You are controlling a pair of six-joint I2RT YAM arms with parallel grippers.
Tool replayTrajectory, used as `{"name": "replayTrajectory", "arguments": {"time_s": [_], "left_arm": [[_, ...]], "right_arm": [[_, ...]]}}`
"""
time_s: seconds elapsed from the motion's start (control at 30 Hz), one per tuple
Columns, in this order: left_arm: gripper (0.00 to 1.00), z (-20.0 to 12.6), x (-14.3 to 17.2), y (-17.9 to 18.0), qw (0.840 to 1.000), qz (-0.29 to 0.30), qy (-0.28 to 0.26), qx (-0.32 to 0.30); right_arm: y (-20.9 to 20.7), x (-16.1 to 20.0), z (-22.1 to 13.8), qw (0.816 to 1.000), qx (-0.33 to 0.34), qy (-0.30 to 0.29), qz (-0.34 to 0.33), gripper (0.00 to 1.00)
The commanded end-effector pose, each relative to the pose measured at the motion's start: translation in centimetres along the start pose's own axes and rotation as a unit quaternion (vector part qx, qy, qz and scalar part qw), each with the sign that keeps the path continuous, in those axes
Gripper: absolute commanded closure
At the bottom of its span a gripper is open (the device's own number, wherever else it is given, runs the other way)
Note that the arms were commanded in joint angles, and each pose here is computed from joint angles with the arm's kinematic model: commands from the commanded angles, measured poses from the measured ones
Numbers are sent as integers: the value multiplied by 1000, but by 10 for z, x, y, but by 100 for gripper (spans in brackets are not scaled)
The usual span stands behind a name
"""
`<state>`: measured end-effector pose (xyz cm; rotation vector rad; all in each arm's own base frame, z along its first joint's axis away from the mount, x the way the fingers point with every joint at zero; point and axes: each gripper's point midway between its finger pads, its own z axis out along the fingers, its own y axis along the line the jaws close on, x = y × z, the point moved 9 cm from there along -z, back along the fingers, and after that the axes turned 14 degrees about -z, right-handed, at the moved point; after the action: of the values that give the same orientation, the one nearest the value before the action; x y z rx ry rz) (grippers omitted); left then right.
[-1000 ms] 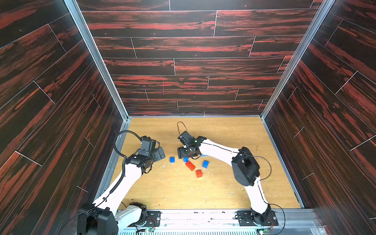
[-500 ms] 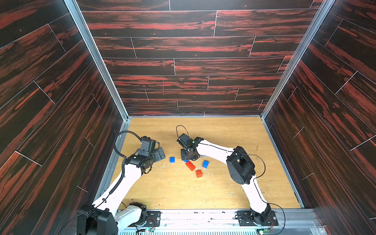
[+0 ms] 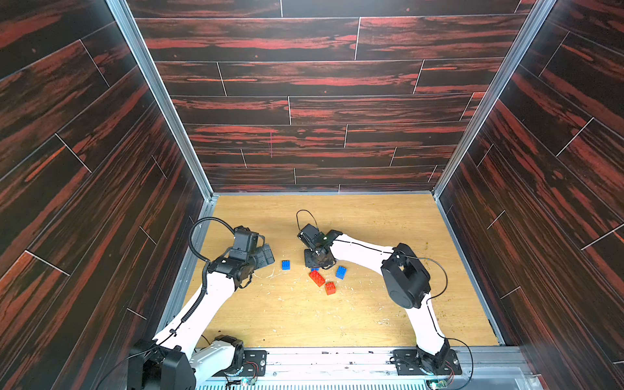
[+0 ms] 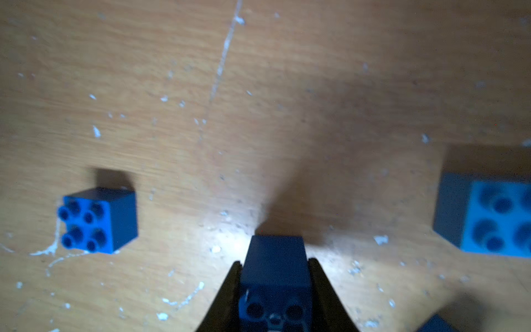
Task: Assemble a giraffe with lego
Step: Adjust the lego brick at the center of the board.
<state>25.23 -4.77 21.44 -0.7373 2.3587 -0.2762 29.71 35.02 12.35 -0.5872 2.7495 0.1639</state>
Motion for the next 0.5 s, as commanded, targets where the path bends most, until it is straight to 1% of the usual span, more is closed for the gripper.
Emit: {"name": "replayTrajectory", "arguments": {"time_s": [0.0,0.1,0.23,0.33,0.47], "left_arm": [[0,-6,-4,-5,1000,-5,-11,12],[0,-5,-4,-5,1000,-6,-9,14],[0,-5,-5,-6,1000,-10,-8,18],[0,-5,-5,-6,1000,-11,-8,18],[0,-6,-4,-6,1000,-10,-7,18]], "right_arm": [[-14,8,-16,999,37,-9,12,79],[-20,12,-18,999,35,-3,16,79],[-18,16,-11,1000,20,8,19,78],[-14,13,-7,1000,5,6,24,77],[-7,4,-2,1000,2,11,20,74]]}}
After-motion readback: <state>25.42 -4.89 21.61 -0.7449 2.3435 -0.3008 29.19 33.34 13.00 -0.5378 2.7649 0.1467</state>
